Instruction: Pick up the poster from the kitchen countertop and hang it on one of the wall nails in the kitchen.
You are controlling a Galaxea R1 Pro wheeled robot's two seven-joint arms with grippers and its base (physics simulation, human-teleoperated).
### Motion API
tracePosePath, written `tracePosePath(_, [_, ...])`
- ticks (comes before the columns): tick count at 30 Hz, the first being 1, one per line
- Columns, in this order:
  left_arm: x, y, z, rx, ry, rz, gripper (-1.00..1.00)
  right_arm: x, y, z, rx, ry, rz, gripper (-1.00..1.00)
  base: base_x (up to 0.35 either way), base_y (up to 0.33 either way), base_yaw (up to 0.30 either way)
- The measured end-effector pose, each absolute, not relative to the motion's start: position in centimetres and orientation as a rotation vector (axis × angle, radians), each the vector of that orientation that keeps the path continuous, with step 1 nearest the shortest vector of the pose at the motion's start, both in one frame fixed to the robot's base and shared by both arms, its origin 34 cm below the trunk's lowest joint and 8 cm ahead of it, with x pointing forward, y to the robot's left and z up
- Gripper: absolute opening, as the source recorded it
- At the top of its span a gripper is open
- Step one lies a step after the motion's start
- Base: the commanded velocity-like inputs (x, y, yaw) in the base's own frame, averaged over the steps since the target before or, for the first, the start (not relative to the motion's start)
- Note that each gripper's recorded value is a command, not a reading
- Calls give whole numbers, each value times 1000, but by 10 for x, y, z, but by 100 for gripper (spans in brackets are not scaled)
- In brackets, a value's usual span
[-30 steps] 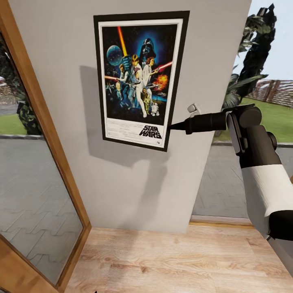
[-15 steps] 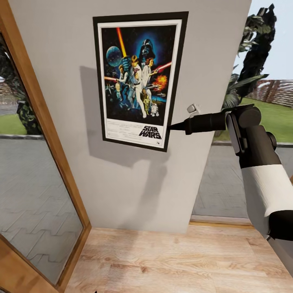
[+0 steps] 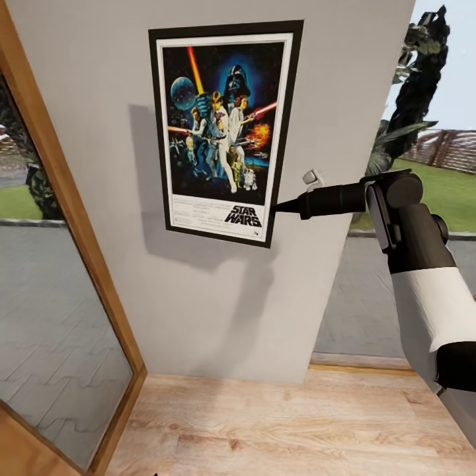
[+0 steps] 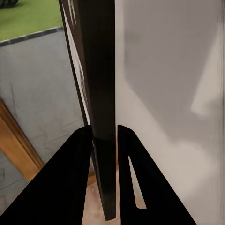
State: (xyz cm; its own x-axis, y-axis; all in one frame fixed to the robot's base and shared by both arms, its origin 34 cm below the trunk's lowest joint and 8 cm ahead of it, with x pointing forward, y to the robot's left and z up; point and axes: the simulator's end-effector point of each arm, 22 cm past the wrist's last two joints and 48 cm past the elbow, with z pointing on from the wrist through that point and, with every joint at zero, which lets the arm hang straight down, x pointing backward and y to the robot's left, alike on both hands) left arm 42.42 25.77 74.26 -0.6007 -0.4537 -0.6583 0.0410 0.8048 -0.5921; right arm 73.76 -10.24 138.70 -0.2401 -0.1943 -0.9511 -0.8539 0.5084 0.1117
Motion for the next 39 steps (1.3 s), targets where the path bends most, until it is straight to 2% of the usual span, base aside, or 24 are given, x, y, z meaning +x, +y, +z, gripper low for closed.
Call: tracePosePath(39, [424,259,743,-305,2114,-716,100,738,-102,1386,-890,1730,808,-100,145,3,0])
